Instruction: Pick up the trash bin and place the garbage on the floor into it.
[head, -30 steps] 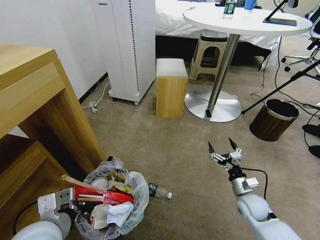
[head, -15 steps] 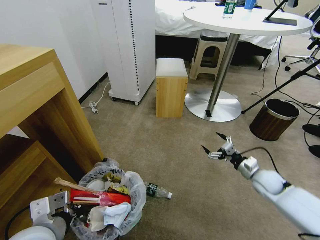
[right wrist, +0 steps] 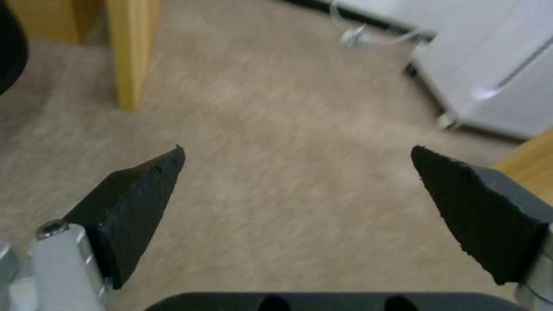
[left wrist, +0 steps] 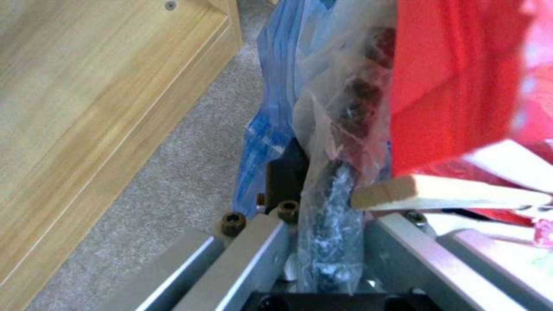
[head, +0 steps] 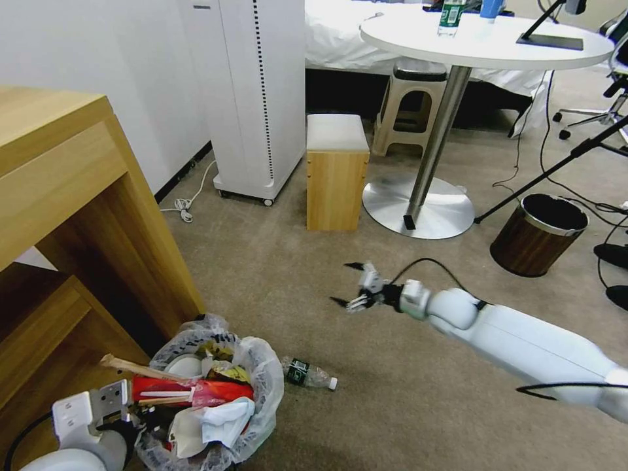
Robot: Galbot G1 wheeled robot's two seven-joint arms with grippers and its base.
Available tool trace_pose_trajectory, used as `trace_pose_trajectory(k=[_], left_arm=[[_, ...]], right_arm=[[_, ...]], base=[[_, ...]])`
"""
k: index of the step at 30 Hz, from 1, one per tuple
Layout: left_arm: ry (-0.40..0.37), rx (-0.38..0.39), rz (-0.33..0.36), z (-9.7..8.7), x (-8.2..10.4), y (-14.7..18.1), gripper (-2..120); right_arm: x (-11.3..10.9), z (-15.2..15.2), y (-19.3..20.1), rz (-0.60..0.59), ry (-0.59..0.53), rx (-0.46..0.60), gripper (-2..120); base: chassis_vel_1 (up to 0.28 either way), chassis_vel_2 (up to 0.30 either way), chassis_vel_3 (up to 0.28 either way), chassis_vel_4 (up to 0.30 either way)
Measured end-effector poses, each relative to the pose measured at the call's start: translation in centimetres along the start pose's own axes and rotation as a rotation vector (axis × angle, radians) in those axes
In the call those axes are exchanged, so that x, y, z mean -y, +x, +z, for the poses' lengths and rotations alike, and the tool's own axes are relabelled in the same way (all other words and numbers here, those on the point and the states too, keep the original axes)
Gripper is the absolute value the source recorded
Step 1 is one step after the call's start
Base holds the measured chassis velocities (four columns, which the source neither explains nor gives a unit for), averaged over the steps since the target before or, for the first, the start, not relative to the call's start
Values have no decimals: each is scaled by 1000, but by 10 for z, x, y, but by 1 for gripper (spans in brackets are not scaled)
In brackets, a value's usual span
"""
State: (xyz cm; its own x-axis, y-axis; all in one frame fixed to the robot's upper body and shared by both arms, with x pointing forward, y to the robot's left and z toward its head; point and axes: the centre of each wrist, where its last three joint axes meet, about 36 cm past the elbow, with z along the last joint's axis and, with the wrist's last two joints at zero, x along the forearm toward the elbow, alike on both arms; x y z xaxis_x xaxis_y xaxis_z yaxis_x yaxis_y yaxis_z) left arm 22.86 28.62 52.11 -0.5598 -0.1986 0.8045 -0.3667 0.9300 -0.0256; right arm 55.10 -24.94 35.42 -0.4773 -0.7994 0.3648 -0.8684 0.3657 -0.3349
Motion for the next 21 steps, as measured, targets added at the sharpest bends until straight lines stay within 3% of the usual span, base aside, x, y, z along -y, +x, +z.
trace_pose_trajectory(k=[5,8,14,21], left_arm=[[9,2,-7,2,-2,1,0],[14,6,-12,4,-2,1,0],[14,7,-21,7,-2,1,0],[11,5,-30,15,0,-2,0]], right_arm=[[-25,15,-10,-15,-90,-56,100],[-53,28,-19,-21,-169,-95,100],[-74,35,-28,-39,-205,-139,100],[-64,31,-29,-103,-194,-285,100]], base=[[0,0,0,0],[0,0,0,0],[0,0,0,0],[0,0,0,0]])
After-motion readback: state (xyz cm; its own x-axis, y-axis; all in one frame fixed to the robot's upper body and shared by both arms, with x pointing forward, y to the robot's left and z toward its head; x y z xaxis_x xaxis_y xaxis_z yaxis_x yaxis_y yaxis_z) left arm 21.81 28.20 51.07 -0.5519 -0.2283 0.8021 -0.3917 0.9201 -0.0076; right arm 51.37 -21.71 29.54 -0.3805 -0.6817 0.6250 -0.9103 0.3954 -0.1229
